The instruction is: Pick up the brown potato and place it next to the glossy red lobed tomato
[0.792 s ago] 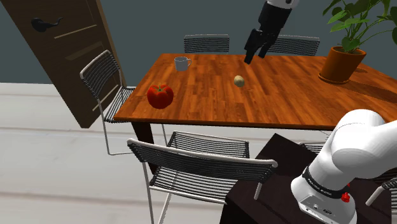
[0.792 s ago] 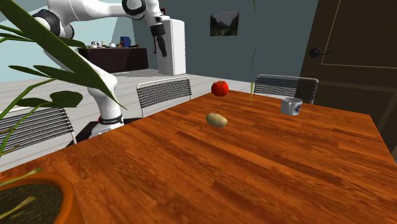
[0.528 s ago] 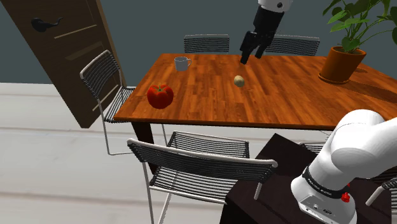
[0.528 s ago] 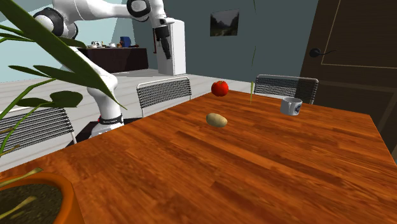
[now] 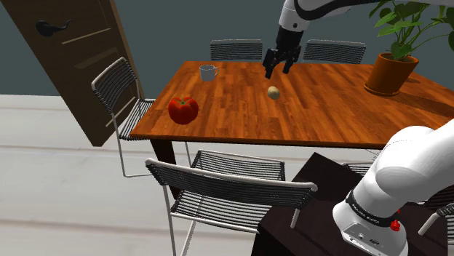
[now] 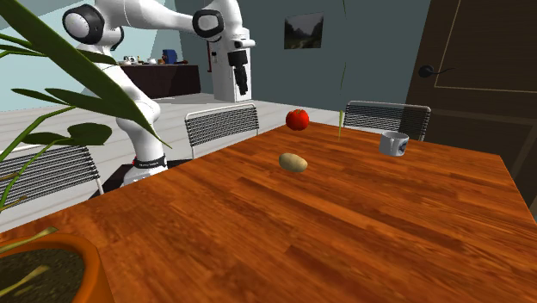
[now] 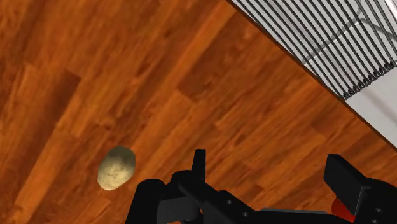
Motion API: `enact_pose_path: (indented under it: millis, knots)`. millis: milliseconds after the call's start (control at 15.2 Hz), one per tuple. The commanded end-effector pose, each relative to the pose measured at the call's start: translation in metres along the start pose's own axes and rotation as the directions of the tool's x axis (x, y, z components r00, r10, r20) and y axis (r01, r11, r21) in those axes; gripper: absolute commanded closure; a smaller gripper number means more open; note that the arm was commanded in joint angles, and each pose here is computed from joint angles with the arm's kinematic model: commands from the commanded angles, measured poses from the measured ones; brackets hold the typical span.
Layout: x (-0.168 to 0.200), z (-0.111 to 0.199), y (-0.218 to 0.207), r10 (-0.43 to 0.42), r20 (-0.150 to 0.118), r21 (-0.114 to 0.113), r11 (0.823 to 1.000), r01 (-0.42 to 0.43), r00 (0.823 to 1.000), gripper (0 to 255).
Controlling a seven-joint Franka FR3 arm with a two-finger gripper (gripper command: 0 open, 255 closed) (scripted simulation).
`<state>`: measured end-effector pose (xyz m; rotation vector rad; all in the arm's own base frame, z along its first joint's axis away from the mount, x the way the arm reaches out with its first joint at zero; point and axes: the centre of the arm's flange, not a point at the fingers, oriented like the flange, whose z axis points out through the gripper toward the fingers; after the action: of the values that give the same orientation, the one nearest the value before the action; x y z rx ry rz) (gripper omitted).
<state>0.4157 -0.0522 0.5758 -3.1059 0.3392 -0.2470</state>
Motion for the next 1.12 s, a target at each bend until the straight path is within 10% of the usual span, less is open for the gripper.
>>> enact_pose_path:
  millis: [0,1056]
  knots:
    - [0.018,0.015,0.014,0.034,0.008,-0.008,0.999,-0.034,0.999,0]
    - [0.133,0.144,0.14,0.301,0.072,-0.079,0.952,-0.295,0.951,0]
